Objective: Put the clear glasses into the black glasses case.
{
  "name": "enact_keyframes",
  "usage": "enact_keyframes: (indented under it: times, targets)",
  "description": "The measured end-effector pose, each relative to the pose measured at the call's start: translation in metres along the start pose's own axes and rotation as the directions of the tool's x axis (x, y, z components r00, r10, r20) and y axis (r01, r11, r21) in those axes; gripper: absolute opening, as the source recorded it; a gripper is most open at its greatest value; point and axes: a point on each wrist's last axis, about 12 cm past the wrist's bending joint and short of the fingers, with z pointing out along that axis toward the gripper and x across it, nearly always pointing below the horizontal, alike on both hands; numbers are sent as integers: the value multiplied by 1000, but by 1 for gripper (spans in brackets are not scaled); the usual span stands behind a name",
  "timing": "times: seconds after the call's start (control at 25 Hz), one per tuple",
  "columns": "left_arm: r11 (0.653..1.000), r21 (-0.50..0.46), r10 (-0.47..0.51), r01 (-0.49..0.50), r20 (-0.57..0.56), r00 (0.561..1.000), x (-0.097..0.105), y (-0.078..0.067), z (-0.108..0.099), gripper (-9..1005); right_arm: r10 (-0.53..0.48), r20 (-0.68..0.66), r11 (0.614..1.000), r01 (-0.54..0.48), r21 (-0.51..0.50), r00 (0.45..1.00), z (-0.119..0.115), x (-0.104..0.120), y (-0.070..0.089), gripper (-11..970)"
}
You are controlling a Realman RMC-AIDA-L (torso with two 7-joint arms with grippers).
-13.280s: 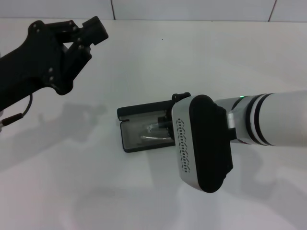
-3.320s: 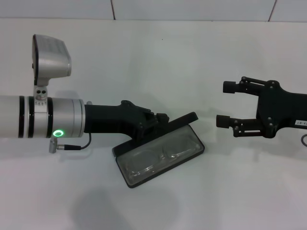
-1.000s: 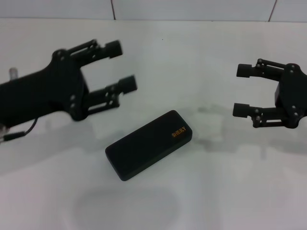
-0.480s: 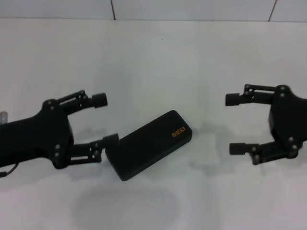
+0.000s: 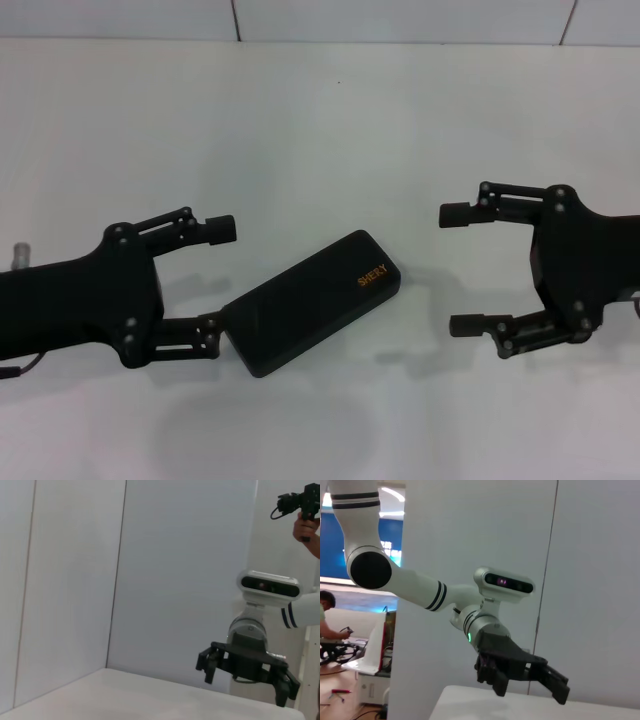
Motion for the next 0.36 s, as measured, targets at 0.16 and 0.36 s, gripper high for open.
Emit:
enact_keyframes:
  times: [0.16,0.36]
  targets:
    - [1000,11,-5,5,-12,1000,1,1,3,875,4,-6,1000,-3,17,1000,3,5,-2,872]
    - [1000,30,-2,3,-26,1000,0,3,9,875,23,0,999,-23,43,1000,10,8,-6,872]
